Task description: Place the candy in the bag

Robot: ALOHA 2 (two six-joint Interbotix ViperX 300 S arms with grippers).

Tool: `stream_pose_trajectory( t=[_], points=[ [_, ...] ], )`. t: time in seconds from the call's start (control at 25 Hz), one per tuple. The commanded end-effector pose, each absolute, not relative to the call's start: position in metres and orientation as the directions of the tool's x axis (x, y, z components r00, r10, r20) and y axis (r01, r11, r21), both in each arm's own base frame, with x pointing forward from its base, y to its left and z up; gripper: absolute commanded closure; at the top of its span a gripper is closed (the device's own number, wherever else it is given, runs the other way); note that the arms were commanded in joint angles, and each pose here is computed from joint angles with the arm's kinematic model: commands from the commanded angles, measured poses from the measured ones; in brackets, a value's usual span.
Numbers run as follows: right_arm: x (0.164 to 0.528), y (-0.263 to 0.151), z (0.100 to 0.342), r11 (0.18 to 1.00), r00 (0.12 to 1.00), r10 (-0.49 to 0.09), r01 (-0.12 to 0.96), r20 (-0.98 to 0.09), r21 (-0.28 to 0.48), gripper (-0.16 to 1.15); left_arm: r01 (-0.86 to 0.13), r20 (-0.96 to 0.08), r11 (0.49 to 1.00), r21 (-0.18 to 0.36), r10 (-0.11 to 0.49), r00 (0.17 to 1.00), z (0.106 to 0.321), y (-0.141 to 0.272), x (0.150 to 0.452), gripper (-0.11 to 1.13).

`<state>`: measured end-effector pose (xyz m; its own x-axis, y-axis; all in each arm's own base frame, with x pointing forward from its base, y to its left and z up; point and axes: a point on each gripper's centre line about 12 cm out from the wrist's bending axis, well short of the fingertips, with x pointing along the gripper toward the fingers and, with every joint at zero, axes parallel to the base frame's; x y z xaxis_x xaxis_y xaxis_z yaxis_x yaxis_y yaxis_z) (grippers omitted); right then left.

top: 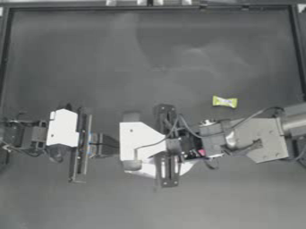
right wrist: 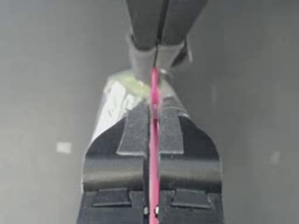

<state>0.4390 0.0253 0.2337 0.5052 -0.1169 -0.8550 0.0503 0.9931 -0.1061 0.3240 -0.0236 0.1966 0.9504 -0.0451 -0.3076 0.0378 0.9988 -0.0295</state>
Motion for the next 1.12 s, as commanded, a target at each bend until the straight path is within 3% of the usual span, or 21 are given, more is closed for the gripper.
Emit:
stream_pose_trajectory(
  t=[0.04,1.12],
  points=[
    [0.428,0.025,0.243,0.993,0.511,-0.117,0.068,-0.852,-0.095,0.89,0.044,-0.25,0.999,-0.029,-0.049,0.967,0.215,-0.025,0.325,0.96],
    [0.375,0.031,0.233,0.984,0.469,-0.109,0.177,-0.877,-0.027,0.89,0.043,-0.266,0.999,-0.029,-0.049,0.963,0.209,-0.025,0.323,0.96]
  ],
)
